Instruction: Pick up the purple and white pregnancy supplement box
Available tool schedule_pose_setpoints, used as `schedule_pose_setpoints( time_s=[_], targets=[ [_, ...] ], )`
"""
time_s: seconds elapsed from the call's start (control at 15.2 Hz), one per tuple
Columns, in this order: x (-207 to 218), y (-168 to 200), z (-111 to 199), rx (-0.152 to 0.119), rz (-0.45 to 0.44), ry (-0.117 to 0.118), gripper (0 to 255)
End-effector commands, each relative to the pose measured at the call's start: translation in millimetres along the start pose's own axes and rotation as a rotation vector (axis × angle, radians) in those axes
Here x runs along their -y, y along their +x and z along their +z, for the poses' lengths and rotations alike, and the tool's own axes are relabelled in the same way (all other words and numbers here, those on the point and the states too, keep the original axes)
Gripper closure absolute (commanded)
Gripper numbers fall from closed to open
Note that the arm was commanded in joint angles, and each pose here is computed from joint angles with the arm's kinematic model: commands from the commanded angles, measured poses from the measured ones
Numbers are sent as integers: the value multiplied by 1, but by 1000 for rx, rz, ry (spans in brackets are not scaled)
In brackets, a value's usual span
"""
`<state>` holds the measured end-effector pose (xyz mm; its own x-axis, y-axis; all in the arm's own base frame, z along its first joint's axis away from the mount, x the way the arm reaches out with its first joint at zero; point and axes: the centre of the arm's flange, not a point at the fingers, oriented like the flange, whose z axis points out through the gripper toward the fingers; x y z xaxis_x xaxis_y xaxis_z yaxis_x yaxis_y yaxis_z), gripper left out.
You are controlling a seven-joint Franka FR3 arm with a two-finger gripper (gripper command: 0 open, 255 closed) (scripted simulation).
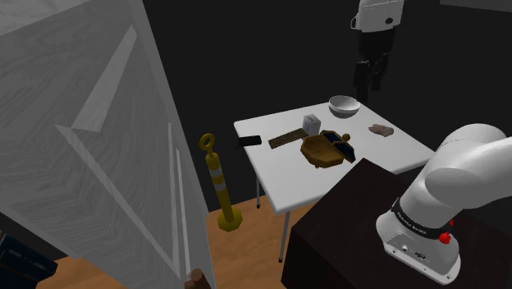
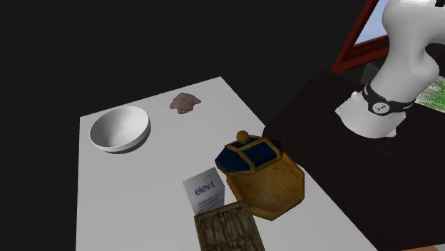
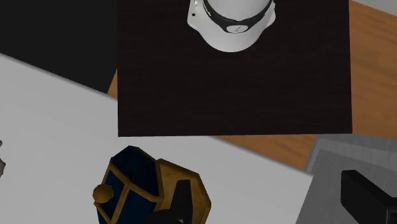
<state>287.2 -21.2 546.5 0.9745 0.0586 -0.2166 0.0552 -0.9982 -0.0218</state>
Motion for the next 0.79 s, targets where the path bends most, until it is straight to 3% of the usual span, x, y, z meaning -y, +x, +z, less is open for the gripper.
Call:
schedule_pose_setpoints(
  time_s=[0.0,0.73],
  targets=[
    [0,0,0,0,0,0,0],
    [-65,93,78,-63,63,-6,0]
  ],
)
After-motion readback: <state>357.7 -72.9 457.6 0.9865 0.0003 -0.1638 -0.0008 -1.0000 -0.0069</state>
